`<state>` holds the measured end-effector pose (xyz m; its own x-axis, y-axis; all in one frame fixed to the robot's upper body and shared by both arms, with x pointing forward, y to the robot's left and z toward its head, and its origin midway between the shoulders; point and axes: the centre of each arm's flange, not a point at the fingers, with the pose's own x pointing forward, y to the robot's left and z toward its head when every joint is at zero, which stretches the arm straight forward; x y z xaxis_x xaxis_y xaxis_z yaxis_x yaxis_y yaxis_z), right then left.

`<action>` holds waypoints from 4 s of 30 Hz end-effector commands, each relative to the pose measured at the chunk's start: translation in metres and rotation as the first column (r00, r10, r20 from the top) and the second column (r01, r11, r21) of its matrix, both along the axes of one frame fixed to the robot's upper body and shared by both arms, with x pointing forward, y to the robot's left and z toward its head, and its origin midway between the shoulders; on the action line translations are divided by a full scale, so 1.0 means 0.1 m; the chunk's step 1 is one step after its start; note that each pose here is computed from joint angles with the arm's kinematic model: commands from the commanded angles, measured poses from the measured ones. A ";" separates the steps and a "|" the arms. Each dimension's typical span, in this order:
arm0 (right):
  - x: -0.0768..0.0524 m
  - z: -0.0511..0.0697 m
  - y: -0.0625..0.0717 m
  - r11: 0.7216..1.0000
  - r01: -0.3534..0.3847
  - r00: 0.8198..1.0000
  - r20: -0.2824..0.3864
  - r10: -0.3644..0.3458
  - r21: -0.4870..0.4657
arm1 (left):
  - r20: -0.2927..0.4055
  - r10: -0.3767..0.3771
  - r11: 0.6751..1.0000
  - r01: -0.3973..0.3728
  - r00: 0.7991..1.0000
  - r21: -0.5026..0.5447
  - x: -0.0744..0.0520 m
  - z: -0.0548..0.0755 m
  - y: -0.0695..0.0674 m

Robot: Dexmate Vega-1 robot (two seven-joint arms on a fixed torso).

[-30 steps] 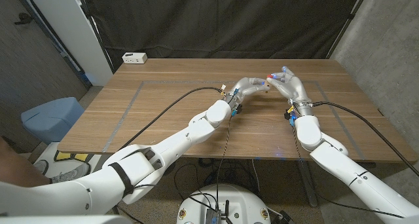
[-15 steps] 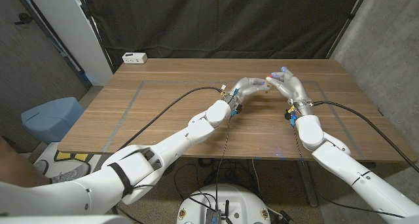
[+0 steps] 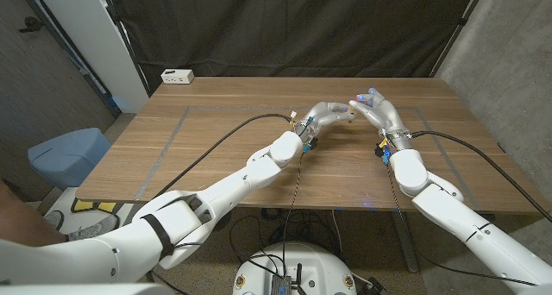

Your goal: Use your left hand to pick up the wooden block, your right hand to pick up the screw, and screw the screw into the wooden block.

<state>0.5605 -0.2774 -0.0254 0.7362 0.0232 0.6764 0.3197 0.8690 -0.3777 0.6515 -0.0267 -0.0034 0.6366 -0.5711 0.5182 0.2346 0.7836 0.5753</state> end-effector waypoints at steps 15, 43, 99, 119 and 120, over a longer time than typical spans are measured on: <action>-0.13 0.25 -0.07 0.996 -0.004 0.999 -0.039 0.000 -0.093 | 0.020 0.011 1.000 -0.011 1.000 0.000 0.04 0.06 0.06; -0.38 0.69 -0.27 0.953 0.019 0.998 -0.050 -0.036 -0.301 | 0.064 0.011 1.000 -0.012 0.998 0.013 0.00 0.08 0.06; -0.68 1.62 -0.39 0.706 -0.056 0.956 -0.242 -0.167 -0.706 | 0.133 0.033 0.998 -0.041 0.991 0.056 -0.04 0.08 0.08; -0.66 1.86 -0.27 0.577 -0.086 0.936 -0.264 -0.234 -0.812 | 0.149 0.028 0.997 -0.038 0.988 0.069 -0.04 0.08 0.06; -0.65 1.88 -0.26 0.570 -0.088 0.935 -0.265 -0.235 -0.817 | 0.149 0.027 0.997 -0.038 0.988 0.068 -0.04 0.09 0.06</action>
<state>0.4942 -0.3097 0.1489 0.9054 0.3735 0.2018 0.1253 0.2191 -0.9676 0.6480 -0.0189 0.0049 0.5822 -0.5850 0.5647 0.1229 0.7498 0.6501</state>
